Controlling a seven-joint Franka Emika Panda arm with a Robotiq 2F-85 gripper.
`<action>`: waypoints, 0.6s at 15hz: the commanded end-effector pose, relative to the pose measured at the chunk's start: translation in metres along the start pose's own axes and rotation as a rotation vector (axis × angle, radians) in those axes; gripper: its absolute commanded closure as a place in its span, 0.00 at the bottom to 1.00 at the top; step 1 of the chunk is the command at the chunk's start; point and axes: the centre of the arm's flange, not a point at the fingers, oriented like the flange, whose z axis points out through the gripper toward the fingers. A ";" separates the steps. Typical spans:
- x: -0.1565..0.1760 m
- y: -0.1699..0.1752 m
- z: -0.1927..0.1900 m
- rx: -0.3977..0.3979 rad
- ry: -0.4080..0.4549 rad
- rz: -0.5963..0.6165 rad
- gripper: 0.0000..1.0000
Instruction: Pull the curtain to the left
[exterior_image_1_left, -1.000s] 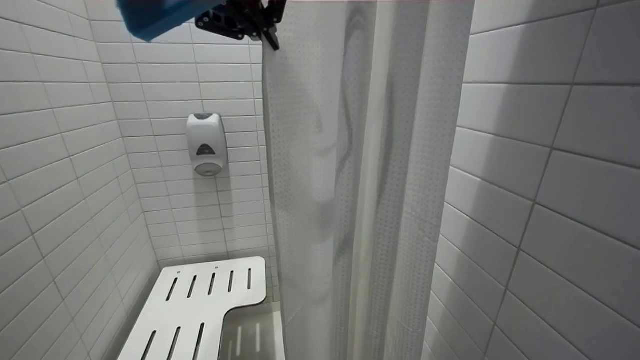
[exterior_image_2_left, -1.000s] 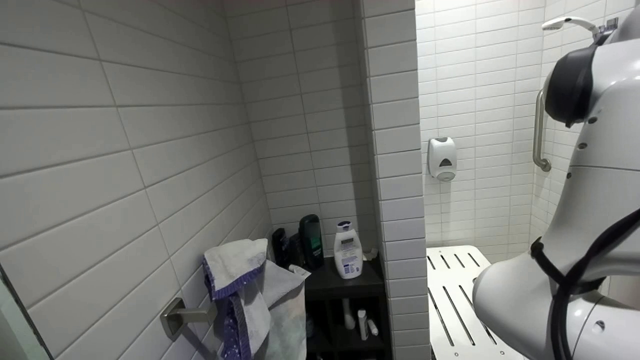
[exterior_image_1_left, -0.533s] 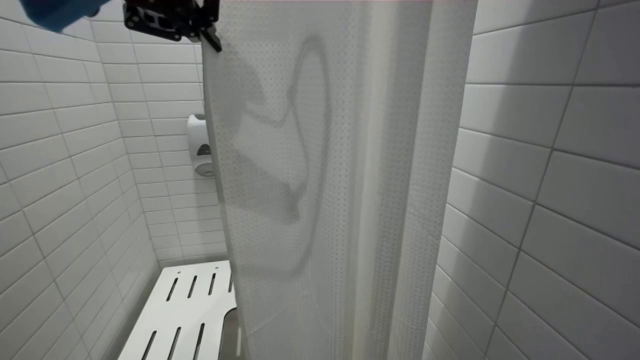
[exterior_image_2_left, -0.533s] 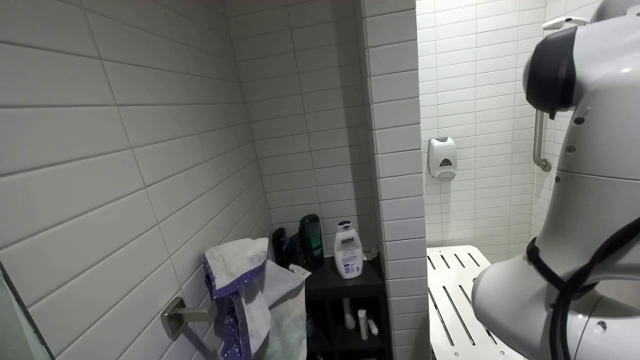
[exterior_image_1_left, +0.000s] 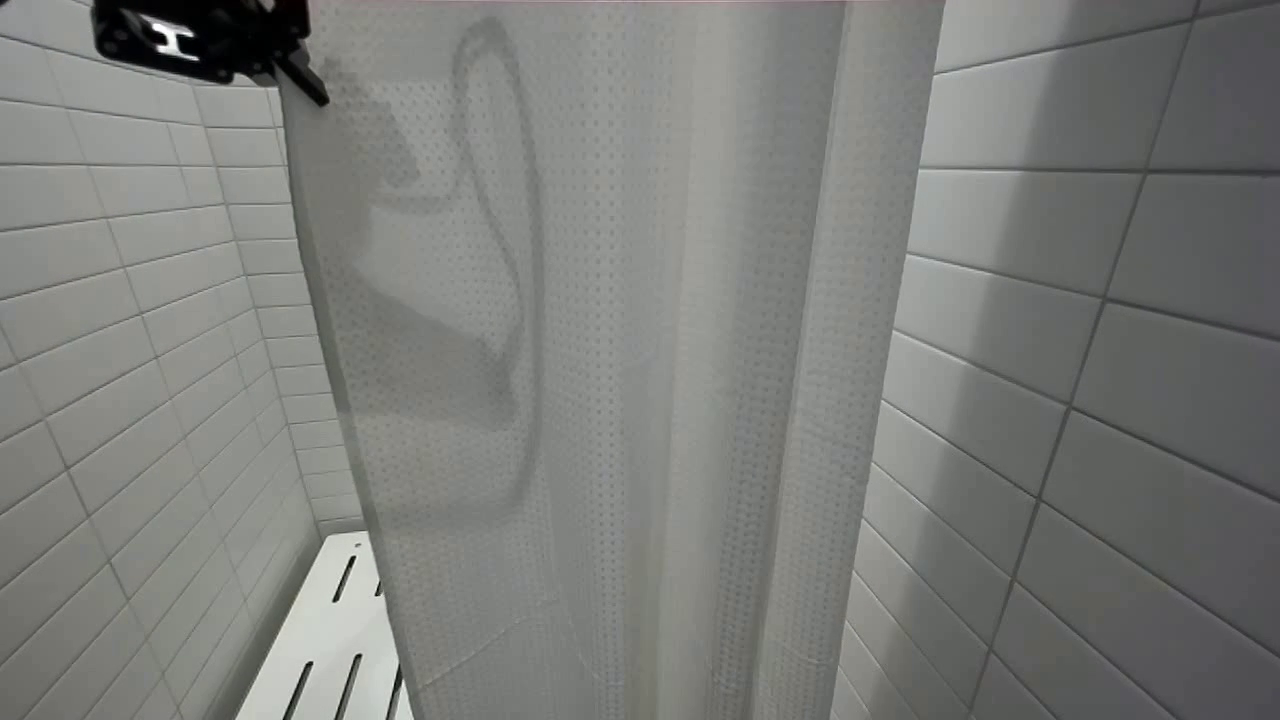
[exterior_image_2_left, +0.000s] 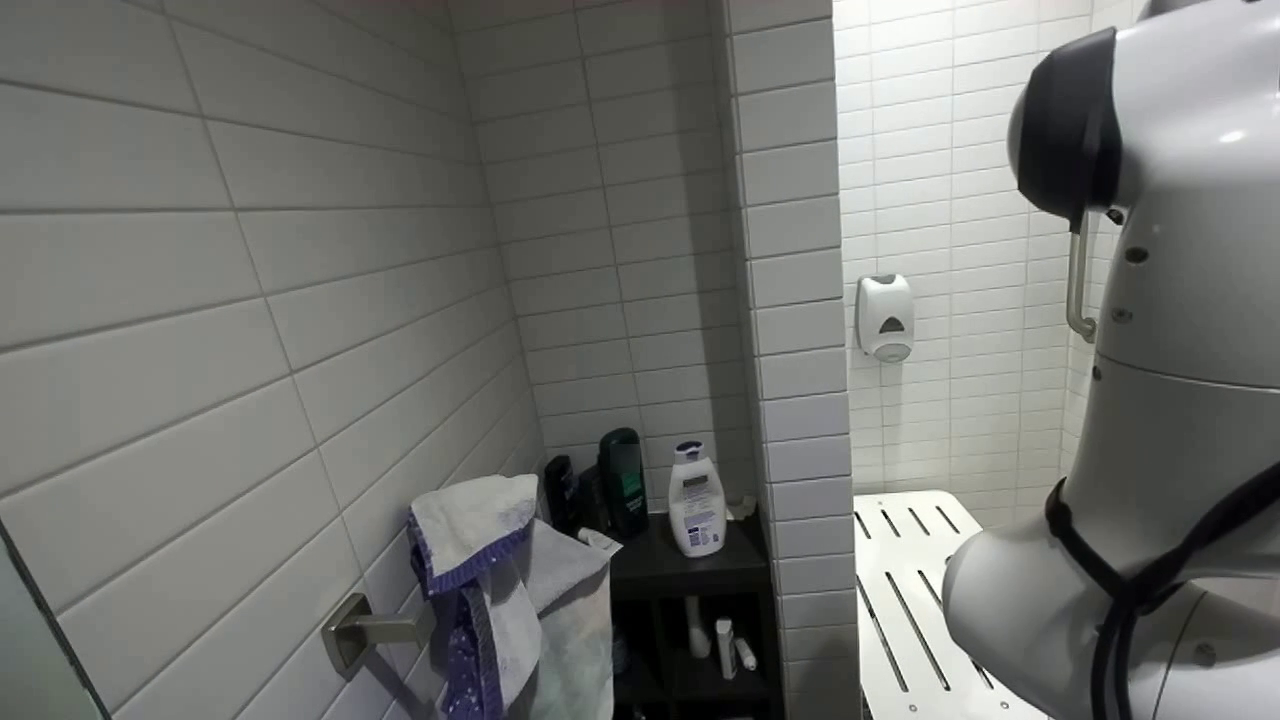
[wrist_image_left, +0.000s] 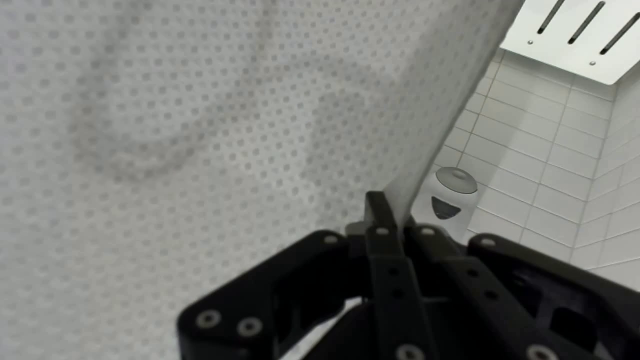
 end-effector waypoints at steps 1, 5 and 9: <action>-0.007 -0.048 -0.013 0.077 -0.037 -0.101 1.00; 0.005 -0.091 -0.026 0.107 -0.025 -0.203 1.00; 0.013 -0.138 -0.039 0.158 -0.020 -0.313 1.00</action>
